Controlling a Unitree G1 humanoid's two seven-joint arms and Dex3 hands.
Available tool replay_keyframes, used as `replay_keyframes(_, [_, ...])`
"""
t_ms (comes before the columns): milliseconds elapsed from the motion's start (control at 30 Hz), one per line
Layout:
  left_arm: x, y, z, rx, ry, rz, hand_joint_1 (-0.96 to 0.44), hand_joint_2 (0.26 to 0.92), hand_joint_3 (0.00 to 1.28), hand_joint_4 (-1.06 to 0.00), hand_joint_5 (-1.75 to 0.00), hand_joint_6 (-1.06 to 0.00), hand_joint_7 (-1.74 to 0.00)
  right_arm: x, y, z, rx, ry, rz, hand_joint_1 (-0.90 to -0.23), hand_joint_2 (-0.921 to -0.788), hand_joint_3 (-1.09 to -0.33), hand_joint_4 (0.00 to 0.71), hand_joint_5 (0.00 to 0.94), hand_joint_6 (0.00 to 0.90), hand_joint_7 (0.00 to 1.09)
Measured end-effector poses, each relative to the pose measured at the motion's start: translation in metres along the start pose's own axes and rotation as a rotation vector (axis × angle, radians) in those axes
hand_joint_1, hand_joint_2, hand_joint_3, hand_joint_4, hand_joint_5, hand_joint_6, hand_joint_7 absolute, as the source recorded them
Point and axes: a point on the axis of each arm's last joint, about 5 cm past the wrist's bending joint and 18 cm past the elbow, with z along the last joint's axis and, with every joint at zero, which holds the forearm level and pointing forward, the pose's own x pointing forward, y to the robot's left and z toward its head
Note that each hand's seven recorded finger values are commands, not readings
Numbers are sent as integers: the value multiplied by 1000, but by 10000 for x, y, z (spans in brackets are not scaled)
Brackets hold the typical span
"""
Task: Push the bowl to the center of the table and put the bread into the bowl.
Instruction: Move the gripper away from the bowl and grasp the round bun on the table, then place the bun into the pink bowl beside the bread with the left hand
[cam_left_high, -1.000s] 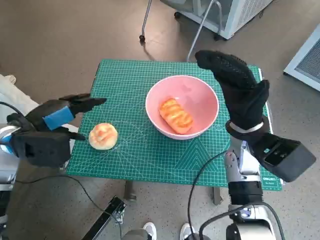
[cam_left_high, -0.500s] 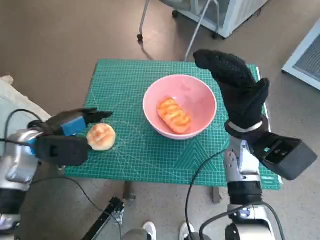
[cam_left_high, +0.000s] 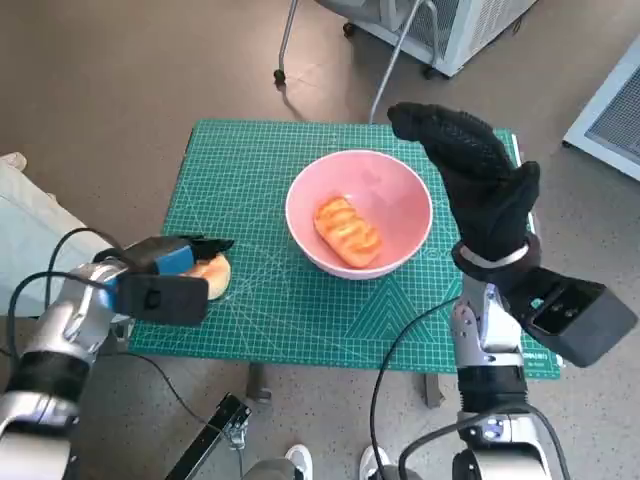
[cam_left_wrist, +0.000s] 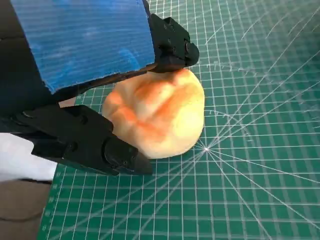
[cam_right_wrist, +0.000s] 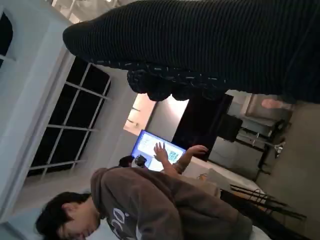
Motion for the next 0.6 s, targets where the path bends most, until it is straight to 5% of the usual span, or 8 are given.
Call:
replay_keyframes(33, [10, 5, -2, 9, 7, 1, -138, 912, 99, -620, -134, -560, -584, 0, -2, 2, -3, -1, 1, -715, -921, -741, 298, 46, 0, 945])
replay_keyframes(67, [18, 16, -1, 20, 12, 4, -180, 914, 129, -647, -173, -544, -753, -1, -3, 3, -4, -1, 1, -715, -921, -742, 298, 46, 0, 944])
replay_keyframes(133, [28, 38, 0, 39, 22, 9, -73, 918, 158, -596, -809, -518, -1100, -2, -7, 6, -8, -1, 2, -714, -921, -744, 299, 47, -1, 941])
replay_keyframes(300, [13, 129, 12, 71, 28, 25, -11, 920, 138, -608, -1155, -551, -1236, -2, -18, 19, -16, -7, 4, -710, -921, -748, 299, 48, -1, 937])
replay_keyframes(600, [-218, 411, 134, 56, -127, 263, 1, 920, 125, -620, -1207, -567, -1256, -14, -46, 28, -29, -5, 3, -709, -921, -753, 298, 49, 0, 936])
